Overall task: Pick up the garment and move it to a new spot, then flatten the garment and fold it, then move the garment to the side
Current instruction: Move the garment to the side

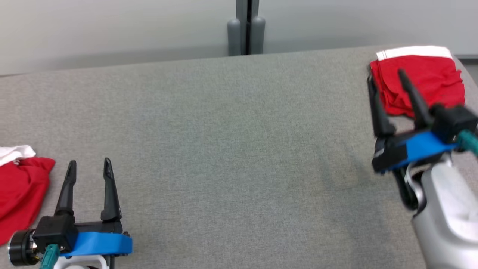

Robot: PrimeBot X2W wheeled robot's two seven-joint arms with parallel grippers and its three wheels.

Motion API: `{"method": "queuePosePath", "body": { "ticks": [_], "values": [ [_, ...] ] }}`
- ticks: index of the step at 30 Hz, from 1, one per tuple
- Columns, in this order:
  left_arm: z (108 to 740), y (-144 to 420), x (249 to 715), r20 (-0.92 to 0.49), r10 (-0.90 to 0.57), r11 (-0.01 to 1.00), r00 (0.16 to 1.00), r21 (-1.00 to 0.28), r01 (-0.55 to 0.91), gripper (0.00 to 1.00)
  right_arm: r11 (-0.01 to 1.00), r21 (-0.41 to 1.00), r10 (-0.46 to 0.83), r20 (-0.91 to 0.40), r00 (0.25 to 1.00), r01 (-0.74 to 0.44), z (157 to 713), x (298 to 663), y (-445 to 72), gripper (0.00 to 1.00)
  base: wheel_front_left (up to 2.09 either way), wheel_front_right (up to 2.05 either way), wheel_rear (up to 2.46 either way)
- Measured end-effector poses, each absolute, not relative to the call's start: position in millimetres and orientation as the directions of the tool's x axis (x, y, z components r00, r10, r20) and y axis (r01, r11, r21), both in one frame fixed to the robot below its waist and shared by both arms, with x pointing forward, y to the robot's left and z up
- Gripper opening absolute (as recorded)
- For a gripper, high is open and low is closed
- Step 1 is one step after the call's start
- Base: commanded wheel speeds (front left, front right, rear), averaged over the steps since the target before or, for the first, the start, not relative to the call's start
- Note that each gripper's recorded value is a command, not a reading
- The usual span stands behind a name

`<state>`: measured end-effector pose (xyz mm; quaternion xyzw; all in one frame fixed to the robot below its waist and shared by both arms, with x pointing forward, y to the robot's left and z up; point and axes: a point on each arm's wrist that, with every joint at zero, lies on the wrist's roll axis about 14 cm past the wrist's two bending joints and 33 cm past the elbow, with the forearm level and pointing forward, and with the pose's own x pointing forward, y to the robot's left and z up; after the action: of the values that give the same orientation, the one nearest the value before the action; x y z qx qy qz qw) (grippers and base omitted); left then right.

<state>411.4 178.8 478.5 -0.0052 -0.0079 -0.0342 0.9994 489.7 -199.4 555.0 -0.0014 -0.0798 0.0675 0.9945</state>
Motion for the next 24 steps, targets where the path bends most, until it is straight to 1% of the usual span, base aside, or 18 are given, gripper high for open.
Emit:
{"method": "queuePosePath", "body": {
  "ticks": [5,9,15,24],
  "values": [
    [483,180,399,0.020,-0.064,0.998,0.998,-0.014,0.065,1.00,0.991,0.050,0.120,0.120,0.985,-0.127,532,458,-192,1.00,0.00,0.00,0.00],
    [479,187,390,0.004,-0.044,0.999,0.999,-0.015,0.044,1.00,0.991,0.056,0.121,0.071,0.990,-0.125,510,435,-186,1.00,0.00,0.00,0.00],
    [477,195,377,-0.009,-0.030,1.000,0.999,-0.003,0.030,1.00,0.988,0.103,0.109,0.044,0.993,-0.113,496,412,-174,1.00,0.00,0.00,0.00],
    [473,202,362,-0.023,-0.005,1.000,1.000,-0.006,0.005,1.00,0.988,0.109,0.110,0.015,0.994,-0.111,484,385,-164,1.00,0.00,0.00,0.00]
  ]
}}
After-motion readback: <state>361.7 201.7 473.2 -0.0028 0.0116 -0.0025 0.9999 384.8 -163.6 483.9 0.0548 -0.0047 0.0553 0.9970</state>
